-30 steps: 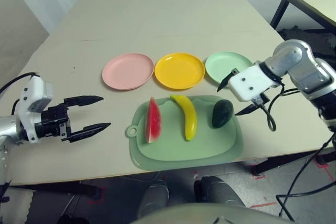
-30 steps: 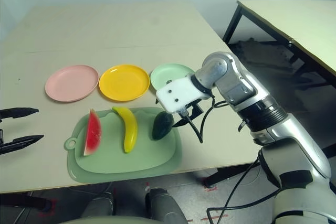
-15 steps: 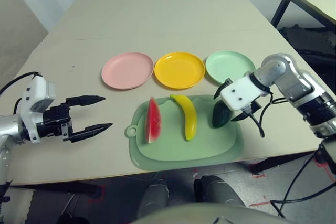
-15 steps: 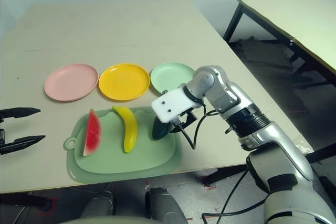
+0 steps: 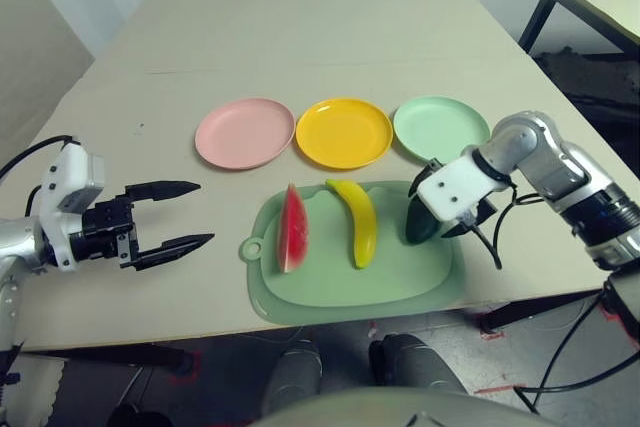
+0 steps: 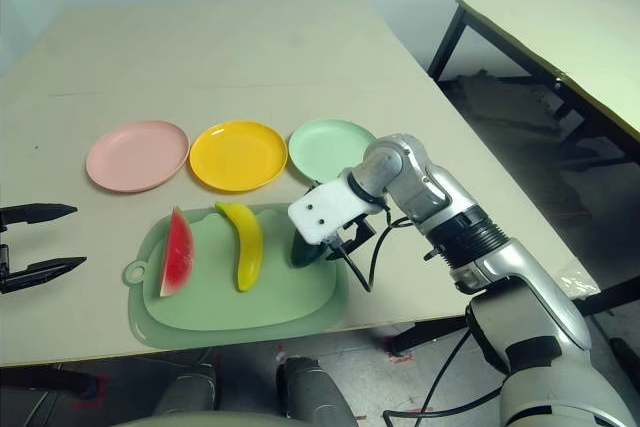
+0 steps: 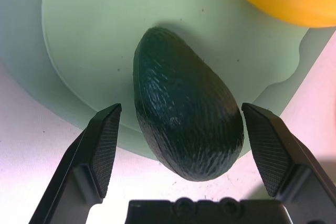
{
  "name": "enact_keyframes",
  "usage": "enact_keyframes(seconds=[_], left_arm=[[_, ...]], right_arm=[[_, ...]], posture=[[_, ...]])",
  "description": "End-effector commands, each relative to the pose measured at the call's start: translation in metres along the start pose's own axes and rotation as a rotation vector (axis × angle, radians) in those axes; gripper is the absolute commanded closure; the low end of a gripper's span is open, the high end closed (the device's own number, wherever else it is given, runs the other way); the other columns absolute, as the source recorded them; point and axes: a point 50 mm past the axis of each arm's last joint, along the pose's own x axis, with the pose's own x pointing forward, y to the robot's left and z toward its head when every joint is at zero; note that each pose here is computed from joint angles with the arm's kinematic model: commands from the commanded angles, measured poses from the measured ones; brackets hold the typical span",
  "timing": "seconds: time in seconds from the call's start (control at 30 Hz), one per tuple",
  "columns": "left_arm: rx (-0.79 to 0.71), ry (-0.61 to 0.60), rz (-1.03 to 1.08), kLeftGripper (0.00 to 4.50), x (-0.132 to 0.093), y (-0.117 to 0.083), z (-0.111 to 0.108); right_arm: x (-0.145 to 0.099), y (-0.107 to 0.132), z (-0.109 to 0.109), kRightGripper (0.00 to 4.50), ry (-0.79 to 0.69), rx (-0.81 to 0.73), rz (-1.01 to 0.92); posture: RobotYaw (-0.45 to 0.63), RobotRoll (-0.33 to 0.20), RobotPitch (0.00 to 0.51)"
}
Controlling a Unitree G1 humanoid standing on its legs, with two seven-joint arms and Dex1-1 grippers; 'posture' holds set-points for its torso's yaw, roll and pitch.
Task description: Place the fruits into color-matched plates.
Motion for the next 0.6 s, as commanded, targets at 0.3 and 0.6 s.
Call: enact_keyframes(seconds=[0.3,0.6], left_arm=[[0.016,0.030,-0.011,0.00,0.000,0.000,0.001],[0.015,0.027,-0.007,0.00,0.001,0.001,0.000]], right_arm=[[0.002,0.002,0.000,1.47,-0.001,0.015,0.033],[-0.023,-0.018,-0.004,1.47,0.006,0.080,-0.044]], posture=[[0.02,0.000,0.103],[0.01,0.000,0.099]])
